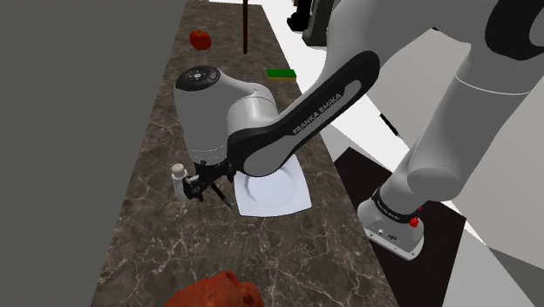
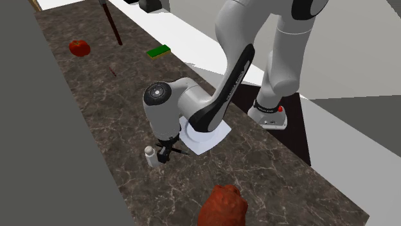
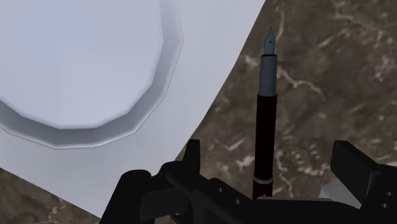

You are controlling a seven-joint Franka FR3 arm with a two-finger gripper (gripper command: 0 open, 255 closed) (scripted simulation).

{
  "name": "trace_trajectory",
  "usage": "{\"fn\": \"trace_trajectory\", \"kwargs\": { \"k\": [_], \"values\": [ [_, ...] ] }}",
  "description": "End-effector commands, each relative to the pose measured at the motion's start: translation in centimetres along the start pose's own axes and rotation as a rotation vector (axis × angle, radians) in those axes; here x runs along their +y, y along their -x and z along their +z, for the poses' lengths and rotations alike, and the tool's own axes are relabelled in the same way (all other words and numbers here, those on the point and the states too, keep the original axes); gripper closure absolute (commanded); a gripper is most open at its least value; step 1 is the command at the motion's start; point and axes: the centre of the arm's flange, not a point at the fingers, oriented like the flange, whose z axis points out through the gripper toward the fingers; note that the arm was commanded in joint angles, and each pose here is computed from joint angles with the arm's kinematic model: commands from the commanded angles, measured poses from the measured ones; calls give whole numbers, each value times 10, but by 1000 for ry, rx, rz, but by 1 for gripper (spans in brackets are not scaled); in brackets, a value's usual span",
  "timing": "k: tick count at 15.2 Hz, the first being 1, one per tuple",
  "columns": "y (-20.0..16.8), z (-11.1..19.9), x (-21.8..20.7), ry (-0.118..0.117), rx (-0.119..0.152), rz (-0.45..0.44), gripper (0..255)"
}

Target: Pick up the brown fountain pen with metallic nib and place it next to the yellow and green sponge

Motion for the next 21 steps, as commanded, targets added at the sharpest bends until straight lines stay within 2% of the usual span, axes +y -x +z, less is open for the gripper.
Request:
{"fn": "trace_trajectory", "kwargs": {
  "k": [1,4,5,14,21],
  "values": [
    [0,0,0,0,0,0,0],
    [0,0,0,0,0,0,0],
    [0,0,0,0,0,0,255],
    [0,0,0,0,0,0,255],
    [-2,-37,0,0,0,0,255]
  ]
}}
